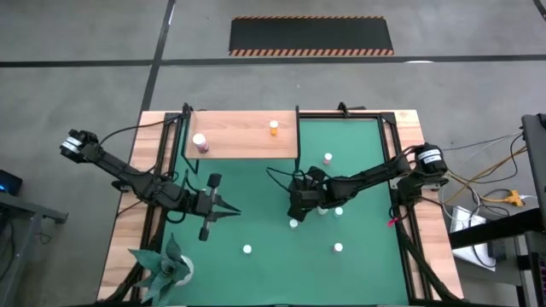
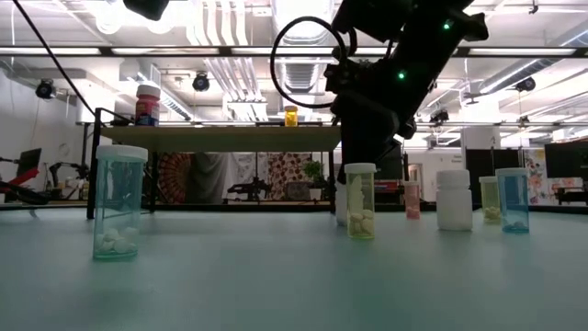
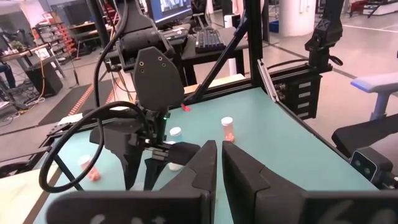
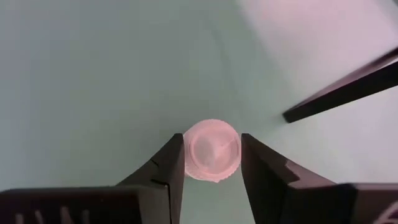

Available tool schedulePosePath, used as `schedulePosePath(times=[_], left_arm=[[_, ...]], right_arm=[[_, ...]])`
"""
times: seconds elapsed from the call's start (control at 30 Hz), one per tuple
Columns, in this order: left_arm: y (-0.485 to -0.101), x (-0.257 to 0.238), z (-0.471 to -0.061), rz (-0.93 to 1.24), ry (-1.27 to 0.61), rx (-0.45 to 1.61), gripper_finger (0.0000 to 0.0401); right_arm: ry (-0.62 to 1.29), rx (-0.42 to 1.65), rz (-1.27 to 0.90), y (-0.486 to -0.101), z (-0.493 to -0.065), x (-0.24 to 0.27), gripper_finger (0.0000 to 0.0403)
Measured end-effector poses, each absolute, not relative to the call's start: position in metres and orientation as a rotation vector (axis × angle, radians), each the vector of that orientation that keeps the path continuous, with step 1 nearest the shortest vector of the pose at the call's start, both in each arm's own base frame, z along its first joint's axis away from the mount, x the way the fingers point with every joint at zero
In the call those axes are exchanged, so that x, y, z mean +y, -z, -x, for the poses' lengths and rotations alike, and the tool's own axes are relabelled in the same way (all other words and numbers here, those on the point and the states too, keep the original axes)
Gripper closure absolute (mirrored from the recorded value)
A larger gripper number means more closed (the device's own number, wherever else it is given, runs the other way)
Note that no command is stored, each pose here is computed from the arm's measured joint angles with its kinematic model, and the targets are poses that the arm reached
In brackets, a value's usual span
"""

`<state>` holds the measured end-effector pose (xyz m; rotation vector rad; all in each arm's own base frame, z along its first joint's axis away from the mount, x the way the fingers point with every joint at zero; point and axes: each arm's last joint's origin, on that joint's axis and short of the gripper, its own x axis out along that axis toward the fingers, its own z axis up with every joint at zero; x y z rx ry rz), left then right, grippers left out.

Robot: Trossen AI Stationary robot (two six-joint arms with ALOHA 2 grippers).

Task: Pick and place medicine bottles onto shelf by color
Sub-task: Put the left white pill bottle on the shelf

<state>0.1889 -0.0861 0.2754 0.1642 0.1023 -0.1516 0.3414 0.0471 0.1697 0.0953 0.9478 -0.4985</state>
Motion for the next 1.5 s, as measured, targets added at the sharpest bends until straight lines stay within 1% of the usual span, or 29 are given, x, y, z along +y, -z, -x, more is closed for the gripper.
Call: schedulePosePath(times=[0.07,0.17,0.33,0.47,0.57,0.77,0.9,1.07,1.23,1.5], left_arm=[[-0.278,-0.086,-0.189,-0.156,0.148,0.085,0.0393],[-0.286,-0.085,-0.188,-0.125,0.139,0.011,0.0393],[-0.292,-0.08,-0.182,-0.135,0.071,-0.043,0.0393],[-0.304,-0.073,-0.174,-0.177,-0.045,-0.123,0.0393],[-0.309,-0.069,-0.168,-0.182,-0.083,-0.15,0.0393],[-0.293,-0.067,-0.165,-0.194,-0.079,-0.123,0.0393],[-0.292,-0.065,-0.16,-0.183,-0.081,-0.141,0.0393],[-0.291,-0.063,-0.155,-0.179,-0.081,-0.147,0.0393],[-0.291,-0.06,-0.15,-0.172,-0.083,-0.163,0.0393],[-0.288,-0.053,-0.137,-0.152,-0.087,-0.199,0.0393]], right_arm=[[0.474,0.947,-0.11,-0.174,-0.34,0.048,0.0277],[0.375,0.955,-0.147,-0.185,-0.339,0.053,0.0266],[0.199,0.955,-0.14,-0.226,-0.335,0.067,0.0274],[0.14,0.918,-0.087,-0.269,-0.333,0.076,0.028],[0.114,0.886,-0.057,-0.297,-0.337,0.078,0.0279],[0.073,0.886,0.028,-0.332,-0.353,0.081,0.0279],[0.046,0.862,0.079,-0.35,-0.366,0.083,0.0277],[0.035,0.814,0.13,-0.363,-0.388,0.078,0.0276],[0.039,0.83,0.191,-0.364,-0.411,0.066,0.0276],[0.088,0.841,0.251,-0.361,-0.444,0.027,0.0276]])
